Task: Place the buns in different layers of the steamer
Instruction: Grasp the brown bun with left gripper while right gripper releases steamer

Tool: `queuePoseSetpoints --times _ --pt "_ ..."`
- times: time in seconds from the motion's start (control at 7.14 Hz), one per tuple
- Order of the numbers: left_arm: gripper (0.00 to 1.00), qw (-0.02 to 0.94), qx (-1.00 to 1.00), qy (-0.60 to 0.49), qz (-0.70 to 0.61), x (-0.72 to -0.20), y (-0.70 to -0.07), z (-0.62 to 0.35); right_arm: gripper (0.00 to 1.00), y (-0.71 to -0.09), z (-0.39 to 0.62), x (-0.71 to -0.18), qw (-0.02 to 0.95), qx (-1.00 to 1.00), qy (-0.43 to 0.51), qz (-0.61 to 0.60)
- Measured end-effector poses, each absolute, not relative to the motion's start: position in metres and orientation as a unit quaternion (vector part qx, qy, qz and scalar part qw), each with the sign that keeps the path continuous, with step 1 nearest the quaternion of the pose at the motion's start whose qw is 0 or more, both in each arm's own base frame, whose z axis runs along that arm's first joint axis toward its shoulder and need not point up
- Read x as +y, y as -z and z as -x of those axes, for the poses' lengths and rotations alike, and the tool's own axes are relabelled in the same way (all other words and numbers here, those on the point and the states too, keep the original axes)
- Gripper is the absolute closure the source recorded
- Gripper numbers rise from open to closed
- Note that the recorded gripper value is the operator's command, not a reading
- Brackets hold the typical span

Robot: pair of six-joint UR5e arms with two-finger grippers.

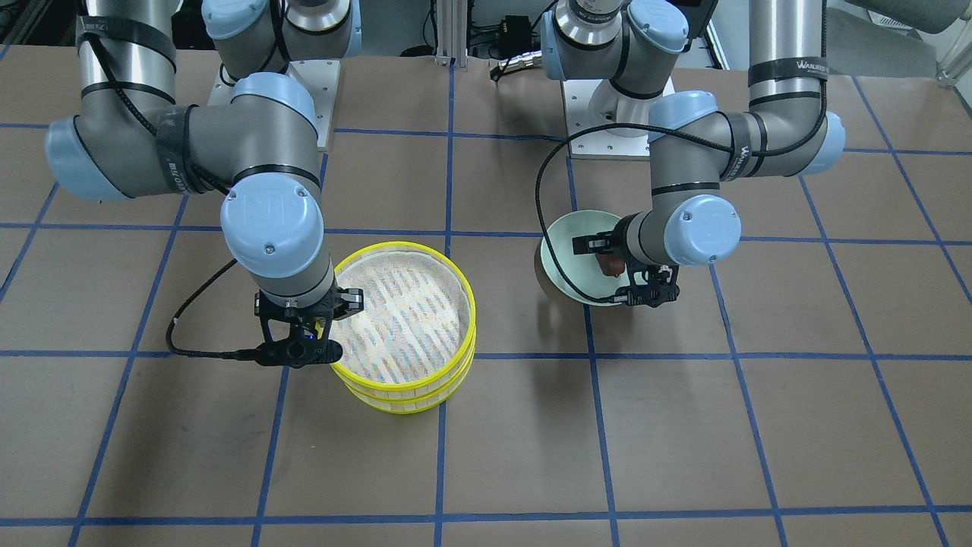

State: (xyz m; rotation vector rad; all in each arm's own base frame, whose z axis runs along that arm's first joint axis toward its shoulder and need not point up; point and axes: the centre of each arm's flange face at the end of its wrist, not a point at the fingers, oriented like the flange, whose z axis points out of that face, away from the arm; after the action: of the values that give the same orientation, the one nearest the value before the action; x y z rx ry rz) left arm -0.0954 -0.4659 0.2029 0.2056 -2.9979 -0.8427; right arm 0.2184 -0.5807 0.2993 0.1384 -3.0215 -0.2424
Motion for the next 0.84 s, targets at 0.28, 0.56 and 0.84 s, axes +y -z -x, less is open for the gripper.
queuePoseSetpoints --times 0.28,0.56,0.84 --pt "0.18 0.009 -0.954 0.292 -0.069 -0.465 -0.181 0.095 1.0 -0.292 -0.218 -0.579 0.052 -0.995 0.078 -0.045" --pt "0.72 0.005 -0.947 0.311 -0.081 -0.459 -0.167 0.095 0.01 -0.287 -0.218 -0.577 0.052 -0.995 0.078 -0.045" --pt "1.0 0.001 -0.944 0.317 -0.086 -0.457 -0.162 0.095 0.0 -0.288 -0.217 -0.575 0.056 -0.994 0.078 -0.046"
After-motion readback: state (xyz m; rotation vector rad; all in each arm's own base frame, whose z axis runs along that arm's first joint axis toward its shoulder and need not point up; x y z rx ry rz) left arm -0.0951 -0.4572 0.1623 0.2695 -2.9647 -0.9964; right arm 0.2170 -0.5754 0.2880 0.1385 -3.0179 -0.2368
